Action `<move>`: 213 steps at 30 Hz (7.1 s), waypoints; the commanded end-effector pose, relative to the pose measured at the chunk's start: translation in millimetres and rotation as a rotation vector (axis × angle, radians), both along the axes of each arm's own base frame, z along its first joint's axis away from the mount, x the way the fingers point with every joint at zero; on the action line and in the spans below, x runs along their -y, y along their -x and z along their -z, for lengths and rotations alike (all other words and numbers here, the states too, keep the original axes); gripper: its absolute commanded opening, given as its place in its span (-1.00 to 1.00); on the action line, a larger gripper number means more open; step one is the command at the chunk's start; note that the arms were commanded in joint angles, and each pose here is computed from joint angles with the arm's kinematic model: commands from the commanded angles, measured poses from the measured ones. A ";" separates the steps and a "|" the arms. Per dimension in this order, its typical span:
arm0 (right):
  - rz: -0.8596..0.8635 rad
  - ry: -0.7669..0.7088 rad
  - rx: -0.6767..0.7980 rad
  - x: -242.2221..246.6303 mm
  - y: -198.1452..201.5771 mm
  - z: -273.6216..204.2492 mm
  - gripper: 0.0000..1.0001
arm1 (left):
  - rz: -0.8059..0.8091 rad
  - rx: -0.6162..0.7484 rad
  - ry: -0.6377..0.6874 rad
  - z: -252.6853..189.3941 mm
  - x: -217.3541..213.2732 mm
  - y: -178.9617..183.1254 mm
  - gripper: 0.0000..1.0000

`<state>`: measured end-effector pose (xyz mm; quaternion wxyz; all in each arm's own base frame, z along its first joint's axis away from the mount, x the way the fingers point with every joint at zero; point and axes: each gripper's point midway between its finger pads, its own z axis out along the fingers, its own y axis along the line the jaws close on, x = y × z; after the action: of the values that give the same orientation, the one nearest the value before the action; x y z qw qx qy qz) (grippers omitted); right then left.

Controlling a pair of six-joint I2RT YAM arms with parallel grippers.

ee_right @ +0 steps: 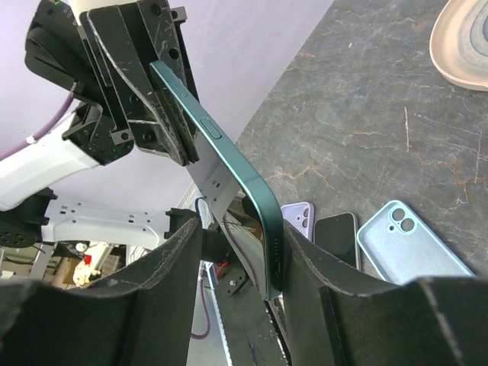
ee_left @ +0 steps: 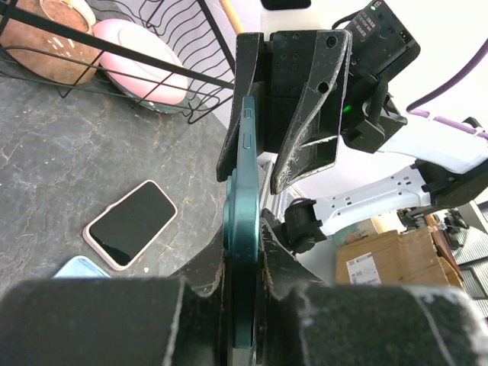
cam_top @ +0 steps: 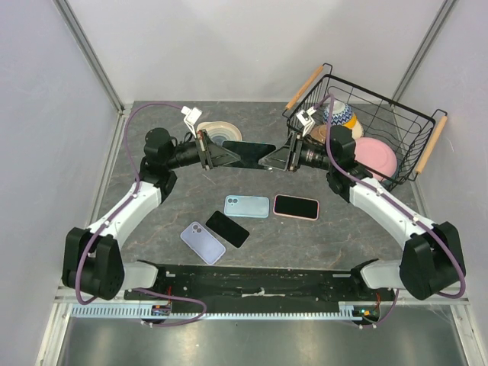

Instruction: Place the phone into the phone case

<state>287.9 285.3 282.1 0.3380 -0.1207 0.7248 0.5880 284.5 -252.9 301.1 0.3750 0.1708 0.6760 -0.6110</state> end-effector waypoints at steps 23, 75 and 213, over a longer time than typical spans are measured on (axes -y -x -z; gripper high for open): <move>-0.060 -0.023 0.069 -2.9 7.5 -25.3 -1.00 | -0.158 -0.028 -0.157 12.0 -19.5 -18.8 -0.02; 0.094 0.369 -0.228 52.1 -8.5 111.2 -1.00 | -0.517 -0.522 -0.931 239.8 -88.5 -21.4 0.15; -0.099 0.932 -0.694 37.0 87.5 350.6 -0.47 | -0.281 -0.512 -0.835 265.0 30.7 1.3 -0.23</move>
<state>270.7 297.8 15.6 0.0462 -0.0512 0.9038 0.4224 282.9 -275.0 41.8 0.1868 0.0619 0.9486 -0.2477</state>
